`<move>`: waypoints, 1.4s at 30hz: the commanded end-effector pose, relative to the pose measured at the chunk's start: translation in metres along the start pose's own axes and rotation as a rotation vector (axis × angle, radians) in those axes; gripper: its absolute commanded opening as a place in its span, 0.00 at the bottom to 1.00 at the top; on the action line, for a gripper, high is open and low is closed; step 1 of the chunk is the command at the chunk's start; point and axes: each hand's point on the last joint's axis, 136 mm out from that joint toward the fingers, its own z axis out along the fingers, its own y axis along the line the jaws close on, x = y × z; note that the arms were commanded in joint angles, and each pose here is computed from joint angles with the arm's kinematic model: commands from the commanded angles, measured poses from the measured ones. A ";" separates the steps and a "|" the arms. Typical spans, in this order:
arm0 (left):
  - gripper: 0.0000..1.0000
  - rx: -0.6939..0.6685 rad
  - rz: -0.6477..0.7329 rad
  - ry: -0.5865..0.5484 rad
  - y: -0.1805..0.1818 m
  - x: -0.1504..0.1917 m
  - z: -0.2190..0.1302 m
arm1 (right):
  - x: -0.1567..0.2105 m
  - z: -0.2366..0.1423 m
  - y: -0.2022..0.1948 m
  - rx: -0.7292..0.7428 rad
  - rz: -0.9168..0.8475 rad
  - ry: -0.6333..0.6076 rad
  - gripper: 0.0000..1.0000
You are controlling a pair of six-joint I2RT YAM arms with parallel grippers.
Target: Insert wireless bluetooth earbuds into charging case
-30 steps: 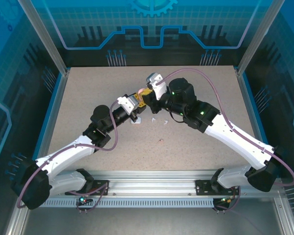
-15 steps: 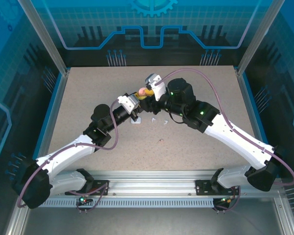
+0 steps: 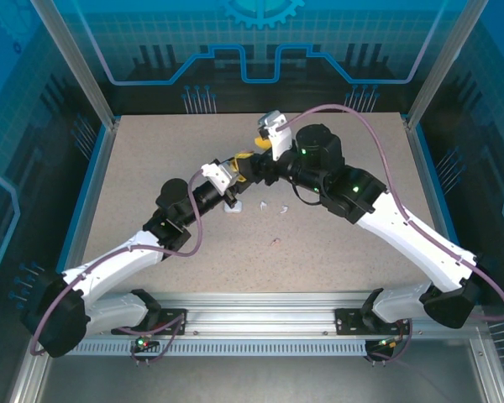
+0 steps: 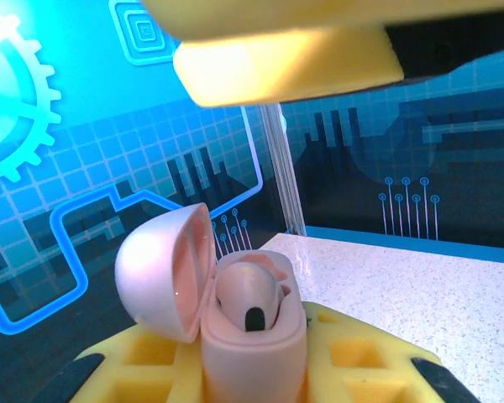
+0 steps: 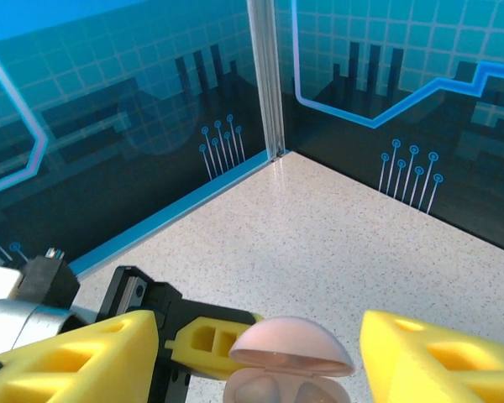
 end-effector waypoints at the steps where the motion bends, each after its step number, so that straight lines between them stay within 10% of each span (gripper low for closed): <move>1: 0.00 -0.008 -0.004 -0.032 0.002 -0.013 0.003 | -0.017 -0.013 -0.017 0.060 0.069 -0.044 0.65; 12: 0.00 -0.111 -0.065 -0.017 0.015 -0.001 -0.011 | 0.119 -0.062 -0.118 0.528 0.551 0.226 0.67; 22: 0.00 -0.124 -0.161 -0.017 0.014 0.001 -0.024 | 0.289 -0.034 -0.096 0.691 0.932 0.521 0.66; 42: 0.00 -0.160 -0.158 -0.021 0.017 0.003 -0.040 | 0.382 0.024 -0.056 0.705 0.985 0.763 0.67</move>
